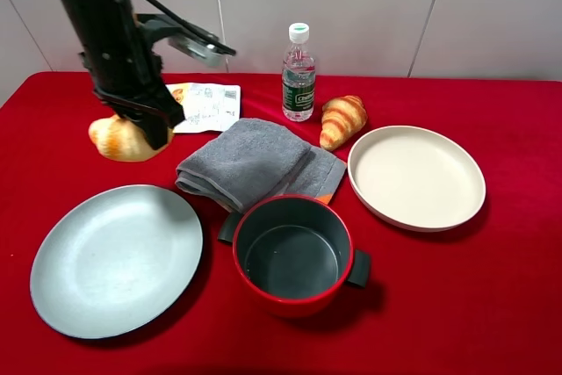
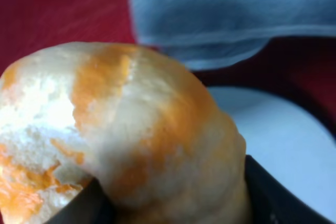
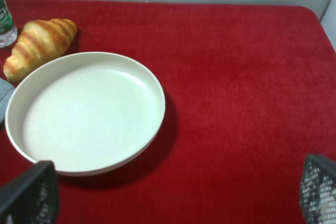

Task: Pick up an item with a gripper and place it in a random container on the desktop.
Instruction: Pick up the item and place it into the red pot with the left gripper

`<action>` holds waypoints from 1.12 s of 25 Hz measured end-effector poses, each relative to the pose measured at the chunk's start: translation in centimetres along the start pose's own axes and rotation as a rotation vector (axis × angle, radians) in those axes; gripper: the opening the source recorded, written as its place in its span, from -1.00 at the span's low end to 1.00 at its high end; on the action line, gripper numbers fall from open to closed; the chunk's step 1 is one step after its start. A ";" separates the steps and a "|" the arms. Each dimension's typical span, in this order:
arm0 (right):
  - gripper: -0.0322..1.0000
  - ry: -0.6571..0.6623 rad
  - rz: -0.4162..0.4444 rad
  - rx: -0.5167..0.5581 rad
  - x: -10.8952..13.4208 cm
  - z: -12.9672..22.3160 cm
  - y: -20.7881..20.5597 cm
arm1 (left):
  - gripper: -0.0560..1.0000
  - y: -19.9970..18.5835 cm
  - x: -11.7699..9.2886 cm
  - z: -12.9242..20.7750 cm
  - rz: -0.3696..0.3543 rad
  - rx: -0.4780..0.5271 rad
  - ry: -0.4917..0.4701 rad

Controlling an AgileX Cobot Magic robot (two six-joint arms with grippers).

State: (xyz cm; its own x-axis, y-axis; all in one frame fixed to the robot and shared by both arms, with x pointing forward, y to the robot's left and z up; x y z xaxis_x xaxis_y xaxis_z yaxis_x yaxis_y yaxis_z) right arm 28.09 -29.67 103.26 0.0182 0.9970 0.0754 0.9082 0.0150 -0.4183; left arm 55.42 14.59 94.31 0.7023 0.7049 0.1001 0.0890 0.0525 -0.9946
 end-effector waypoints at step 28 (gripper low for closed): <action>0.41 0.000 0.000 0.000 0.0 0.0 0.0 | -0.06 -1.8 -14.4 -4.7 0.018 -0.248 0.257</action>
State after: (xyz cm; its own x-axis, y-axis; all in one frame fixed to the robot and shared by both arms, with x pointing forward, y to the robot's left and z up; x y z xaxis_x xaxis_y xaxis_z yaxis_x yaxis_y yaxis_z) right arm 28.09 -29.67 103.26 0.0182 0.9970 0.0754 0.9082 0.0150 -0.4183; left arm 48.49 1.05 94.76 0.8574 0.5011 0.1171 0.2217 -0.1542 -0.9629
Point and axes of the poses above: a point on each arm's last joint axis where the gripper is mounted, y pointing out along that axis toward the gripper, x along the wrist's bending axis when the last joint is at zero, z = x × y, the point moved 5 cm from there along y, pointing out along that axis toward the gripper, and after that the axes turned 4 degrees about y, right-handed, at the moved point
